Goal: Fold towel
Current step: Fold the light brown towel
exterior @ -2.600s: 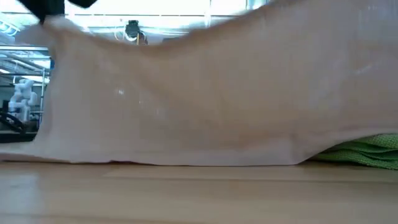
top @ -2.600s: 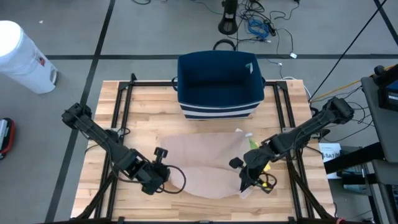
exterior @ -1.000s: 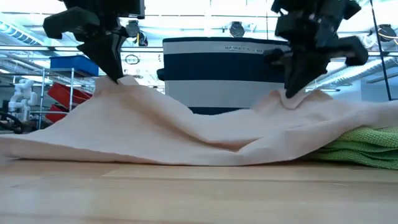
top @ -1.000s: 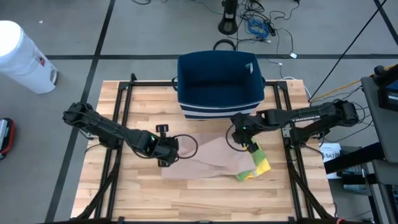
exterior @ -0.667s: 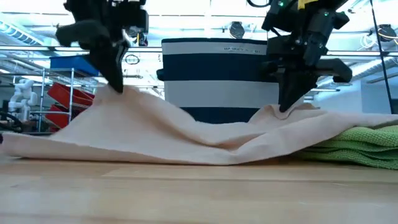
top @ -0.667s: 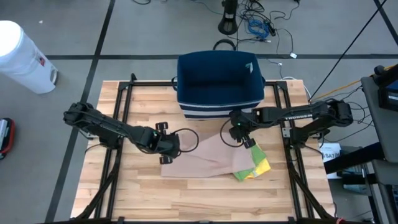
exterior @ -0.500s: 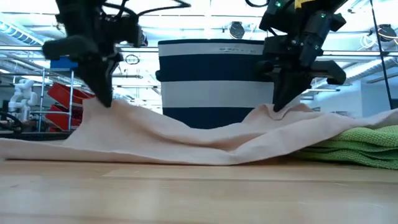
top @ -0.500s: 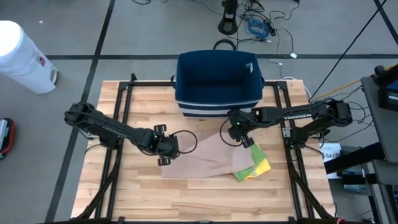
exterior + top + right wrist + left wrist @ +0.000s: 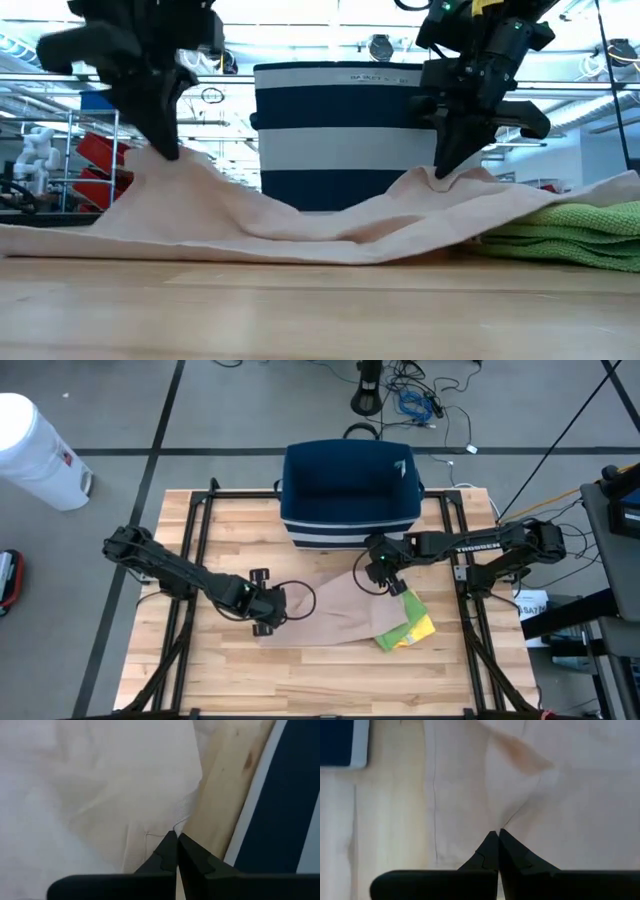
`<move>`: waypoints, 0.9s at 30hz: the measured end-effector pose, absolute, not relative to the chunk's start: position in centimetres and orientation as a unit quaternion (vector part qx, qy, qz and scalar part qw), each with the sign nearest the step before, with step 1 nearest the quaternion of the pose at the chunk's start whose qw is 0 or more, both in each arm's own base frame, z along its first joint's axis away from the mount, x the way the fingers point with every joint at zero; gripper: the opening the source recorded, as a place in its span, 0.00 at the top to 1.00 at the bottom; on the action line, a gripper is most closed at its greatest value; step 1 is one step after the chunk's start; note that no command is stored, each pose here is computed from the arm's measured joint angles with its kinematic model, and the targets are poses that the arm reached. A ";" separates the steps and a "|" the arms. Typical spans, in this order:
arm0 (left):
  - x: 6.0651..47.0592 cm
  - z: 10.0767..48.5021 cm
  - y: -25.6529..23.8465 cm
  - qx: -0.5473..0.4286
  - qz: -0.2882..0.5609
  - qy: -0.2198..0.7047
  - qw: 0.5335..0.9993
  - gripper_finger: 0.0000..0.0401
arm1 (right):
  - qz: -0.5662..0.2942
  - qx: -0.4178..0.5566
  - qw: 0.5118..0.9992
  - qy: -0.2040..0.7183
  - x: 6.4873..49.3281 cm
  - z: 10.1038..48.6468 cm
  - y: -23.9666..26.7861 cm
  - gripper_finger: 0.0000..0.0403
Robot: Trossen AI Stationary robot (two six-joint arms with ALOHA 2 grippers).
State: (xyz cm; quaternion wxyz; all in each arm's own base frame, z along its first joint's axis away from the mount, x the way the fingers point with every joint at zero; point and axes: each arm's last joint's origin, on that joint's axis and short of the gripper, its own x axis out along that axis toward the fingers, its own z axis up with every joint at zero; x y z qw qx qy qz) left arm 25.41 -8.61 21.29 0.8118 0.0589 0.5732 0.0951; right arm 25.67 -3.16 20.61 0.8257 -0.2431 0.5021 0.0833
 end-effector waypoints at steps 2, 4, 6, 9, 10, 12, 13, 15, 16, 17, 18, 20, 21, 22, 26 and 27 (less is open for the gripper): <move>25.5 21.6 -8.7 0.063 0.091 0.569 0.815 1.00 | 0.070 -0.241 0.826 0.506 25.7 20.6 -3.2 1.00; 25.4 21.5 -8.6 0.065 0.094 0.575 0.810 1.00 | 0.064 -0.234 0.827 0.507 25.6 20.6 -3.3 1.00; 25.2 21.5 -8.3 0.061 0.103 0.583 0.804 0.99 | 0.061 -0.228 0.828 0.508 25.6 20.6 -3.3 0.98; 25.2 21.4 -7.9 0.055 0.114 0.590 0.797 0.94 | 0.058 -0.223 0.829 0.509 25.6 20.6 -3.3 0.93; 25.2 21.4 -7.9 0.054 0.116 0.590 0.797 0.91 | 0.056 -0.220 0.830 0.510 25.6 20.6 -3.3 0.90; 25.2 21.5 -7.8 0.056 0.124 0.585 0.799 0.85 | 0.050 -0.215 0.830 0.512 25.6 20.6 -3.3 0.85; 25.3 21.5 -7.8 0.058 0.128 0.582 0.801 0.81 | 0.047 -0.212 0.831 0.512 25.6 20.6 -3.3 0.83; 25.3 21.5 -7.8 0.060 0.141 0.577 0.803 0.74 | 0.035 -0.208 0.831 0.515 25.6 20.6 -3.3 0.78; 25.3 21.5 -7.7 0.059 0.149 0.574 0.803 0.71 | 0.022 -0.210 0.828 0.519 25.5 20.6 -3.4 0.76; 25.3 21.5 -7.7 0.061 0.158 0.571 0.803 0.68 | 0.008 -0.215 0.824 0.525 25.5 20.6 -3.4 0.75; 25.2 21.5 -7.6 0.065 0.164 0.570 0.802 0.65 | -0.003 -0.221 0.818 0.531 25.4 20.6 -3.4 0.74; 25.2 21.5 -7.6 0.067 0.168 0.569 0.802 0.60 | -0.006 -0.226 0.811 0.539 25.3 20.5 -3.2 0.73; 25.2 21.5 -7.6 0.067 0.167 0.569 0.802 0.58 | -0.003 -0.226 0.811 0.540 25.2 20.5 -3.1 0.73; 25.2 21.5 -7.7 0.065 0.161 0.571 0.803 0.57 | 0.003 -0.223 0.813 0.539 25.2 20.5 -2.9 0.73; 25.1 21.5 -8.9 0.046 0.097 0.583 0.806 0.55 | 0.040 -0.192 0.831 0.521 25.1 20.9 -1.8 0.74; 25.1 21.5 -9.4 0.040 0.073 0.583 0.808 0.55 | 0.047 -0.185 0.834 0.517 25.0 21.0 -1.5 0.74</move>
